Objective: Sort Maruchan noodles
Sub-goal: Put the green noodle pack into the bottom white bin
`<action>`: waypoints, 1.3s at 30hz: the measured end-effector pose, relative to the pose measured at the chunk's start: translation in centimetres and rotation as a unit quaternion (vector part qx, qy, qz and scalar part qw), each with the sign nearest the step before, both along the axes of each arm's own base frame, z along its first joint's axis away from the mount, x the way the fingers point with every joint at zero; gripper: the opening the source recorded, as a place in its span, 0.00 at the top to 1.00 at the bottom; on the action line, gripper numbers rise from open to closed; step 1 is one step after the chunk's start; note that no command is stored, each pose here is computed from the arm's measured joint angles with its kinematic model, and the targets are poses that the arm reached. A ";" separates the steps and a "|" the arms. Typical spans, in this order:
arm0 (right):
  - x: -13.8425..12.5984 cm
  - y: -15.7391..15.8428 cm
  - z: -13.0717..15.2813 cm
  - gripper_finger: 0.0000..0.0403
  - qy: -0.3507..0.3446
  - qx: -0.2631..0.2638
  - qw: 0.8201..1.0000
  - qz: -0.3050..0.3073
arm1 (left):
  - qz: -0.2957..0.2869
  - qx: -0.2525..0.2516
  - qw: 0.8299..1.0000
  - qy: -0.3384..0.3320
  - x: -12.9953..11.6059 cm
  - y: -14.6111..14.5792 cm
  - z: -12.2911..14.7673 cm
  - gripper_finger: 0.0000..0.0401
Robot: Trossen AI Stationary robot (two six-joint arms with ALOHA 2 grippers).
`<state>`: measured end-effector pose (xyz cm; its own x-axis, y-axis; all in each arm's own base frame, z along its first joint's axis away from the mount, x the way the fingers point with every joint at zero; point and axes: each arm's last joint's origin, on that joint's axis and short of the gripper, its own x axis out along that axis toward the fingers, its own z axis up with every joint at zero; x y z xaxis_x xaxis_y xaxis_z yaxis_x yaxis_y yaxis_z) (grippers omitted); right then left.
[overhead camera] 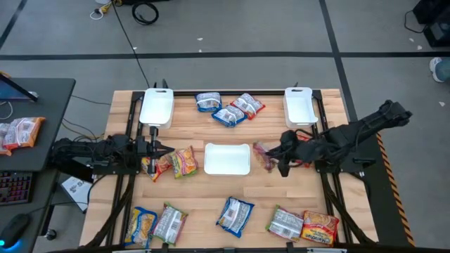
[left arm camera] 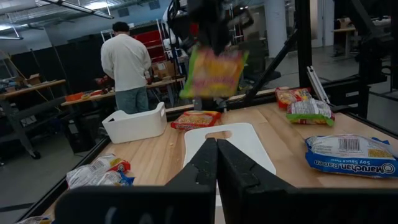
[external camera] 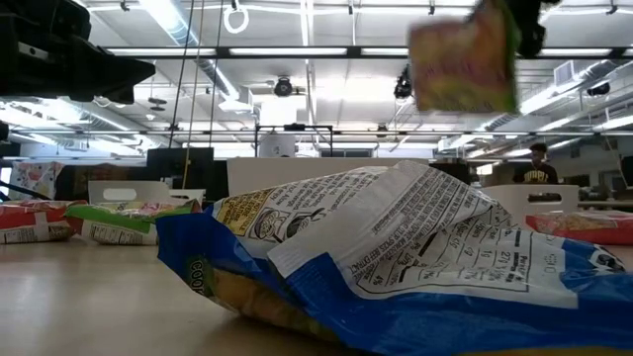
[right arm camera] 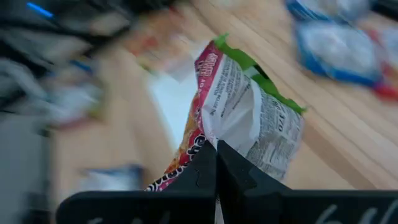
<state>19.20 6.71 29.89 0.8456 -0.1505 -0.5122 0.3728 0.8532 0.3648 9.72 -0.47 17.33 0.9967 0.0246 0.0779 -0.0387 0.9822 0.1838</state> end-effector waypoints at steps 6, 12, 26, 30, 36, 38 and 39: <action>1.7 0.9 1.5 0.99 -0.091 -0.034 0.993 0.063 | 0.000 0.000 1.000 0.000 0.0 0.0 0.0 0.98; 1.7 1.8 0.6 0.99 -0.039 -0.178 0.965 0.190 | 0.000 0.000 1.000 0.000 0.0 0.0 0.0 0.98; -0.1 6.0 -7.3 0.97 0.251 -0.311 0.752 0.525 | 0.000 0.000 1.000 0.000 0.0 0.0 0.0 0.98; 0.8 6.4 -9.9 0.97 0.307 -0.383 0.668 0.560 | 0.000 0.000 1.000 0.000 0.0 0.0 0.0 0.98; 0.4 6.0 -12.3 0.97 0.396 -0.490 0.469 0.619 | 0.000 0.000 1.000 0.000 0.0 0.0 0.0 0.98; 0.0 5.8 -12.6 0.97 0.423 -0.502 0.409 0.635 | 0.000 0.000 1.000 0.000 0.0 0.0 0.0 0.98; -0.2 5.7 -12.8 0.97 0.436 -0.507 0.377 0.640 | 0.000 0.000 1.000 0.000 0.0 0.0 0.0 0.98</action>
<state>19.01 12.37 17.08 0.1339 -0.3982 -0.9075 -0.9815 0.0735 -0.1771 9.71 -0.48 17.33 0.9967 0.0244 0.0780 -0.0385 0.9822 0.1841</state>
